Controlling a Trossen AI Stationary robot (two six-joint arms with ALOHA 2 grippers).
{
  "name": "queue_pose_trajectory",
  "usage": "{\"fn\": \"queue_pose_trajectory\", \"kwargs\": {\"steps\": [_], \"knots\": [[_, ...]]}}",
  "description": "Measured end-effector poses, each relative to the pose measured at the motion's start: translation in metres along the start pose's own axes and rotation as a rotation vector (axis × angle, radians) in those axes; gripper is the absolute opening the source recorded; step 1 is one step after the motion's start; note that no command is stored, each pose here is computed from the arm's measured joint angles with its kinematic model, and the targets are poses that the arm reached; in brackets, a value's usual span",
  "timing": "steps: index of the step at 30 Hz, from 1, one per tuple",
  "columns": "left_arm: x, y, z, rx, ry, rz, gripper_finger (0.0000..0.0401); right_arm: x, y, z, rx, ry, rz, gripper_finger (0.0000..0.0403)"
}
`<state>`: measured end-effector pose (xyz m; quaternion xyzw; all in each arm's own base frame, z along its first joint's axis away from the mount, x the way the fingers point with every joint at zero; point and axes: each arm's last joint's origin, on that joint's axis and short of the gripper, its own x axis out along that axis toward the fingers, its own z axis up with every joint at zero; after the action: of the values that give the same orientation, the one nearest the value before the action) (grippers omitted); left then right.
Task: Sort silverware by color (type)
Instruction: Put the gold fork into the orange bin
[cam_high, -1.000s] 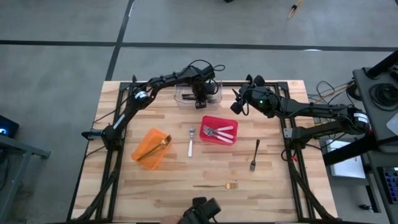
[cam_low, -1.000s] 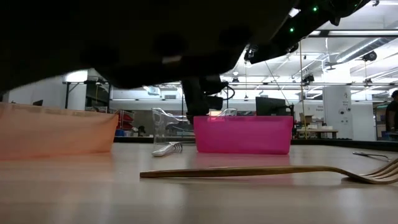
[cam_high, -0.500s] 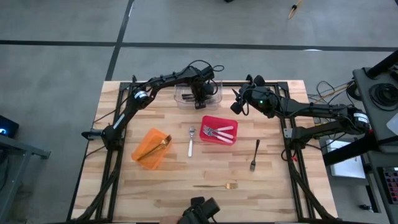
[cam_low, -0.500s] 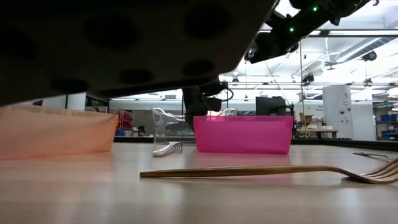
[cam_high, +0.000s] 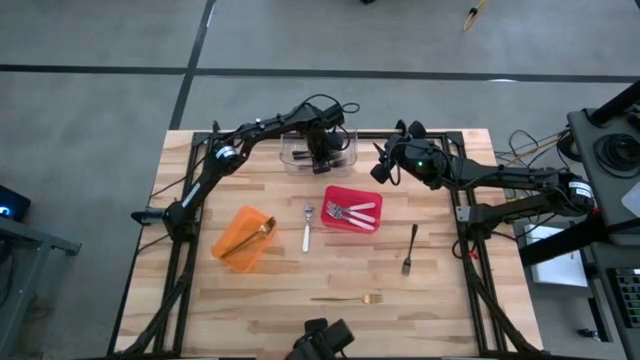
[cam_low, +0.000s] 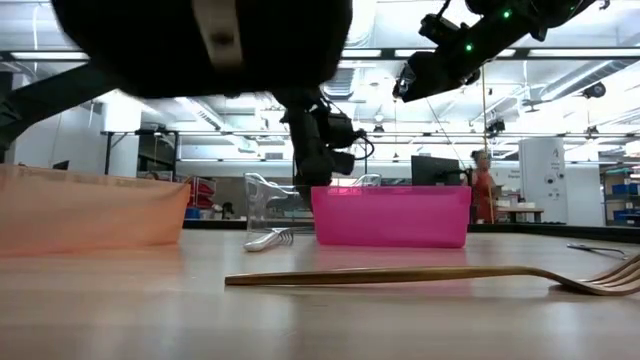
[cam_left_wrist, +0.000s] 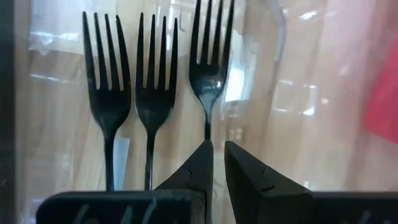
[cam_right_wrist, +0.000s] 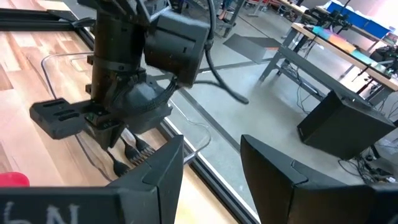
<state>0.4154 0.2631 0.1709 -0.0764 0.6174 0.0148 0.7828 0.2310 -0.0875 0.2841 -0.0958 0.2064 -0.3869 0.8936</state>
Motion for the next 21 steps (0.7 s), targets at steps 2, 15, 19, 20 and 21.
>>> {"fn": "queue_pose_trajectory", "kwargs": {"steps": [2,15,19,20,21], "knots": [[-0.007,-0.001,0.002,-0.008,-0.002,0.000,0.0021,0.000,0.000,0.000,0.018,0.000,0.000,0.0150],[-0.063,-0.030,-0.006,-0.023,-0.137,-0.148,0.0000,-0.001,0.008,-0.003,0.282,0.041,0.248,0.0150],[-0.077,-0.051,-0.021,-0.015,-0.190,-0.143,0.0000,-0.002,0.011,-0.003,0.348,0.055,0.331,0.0150],[-0.079,-0.058,-0.027,-0.014,-0.197,-0.143,0.0000,-0.003,0.012,-0.003,0.367,0.061,0.351,0.0150],[-0.081,-0.064,-0.033,-0.011,-0.212,-0.140,0.0000,-0.003,0.014,-0.004,0.384,0.075,0.373,0.0150]]}}
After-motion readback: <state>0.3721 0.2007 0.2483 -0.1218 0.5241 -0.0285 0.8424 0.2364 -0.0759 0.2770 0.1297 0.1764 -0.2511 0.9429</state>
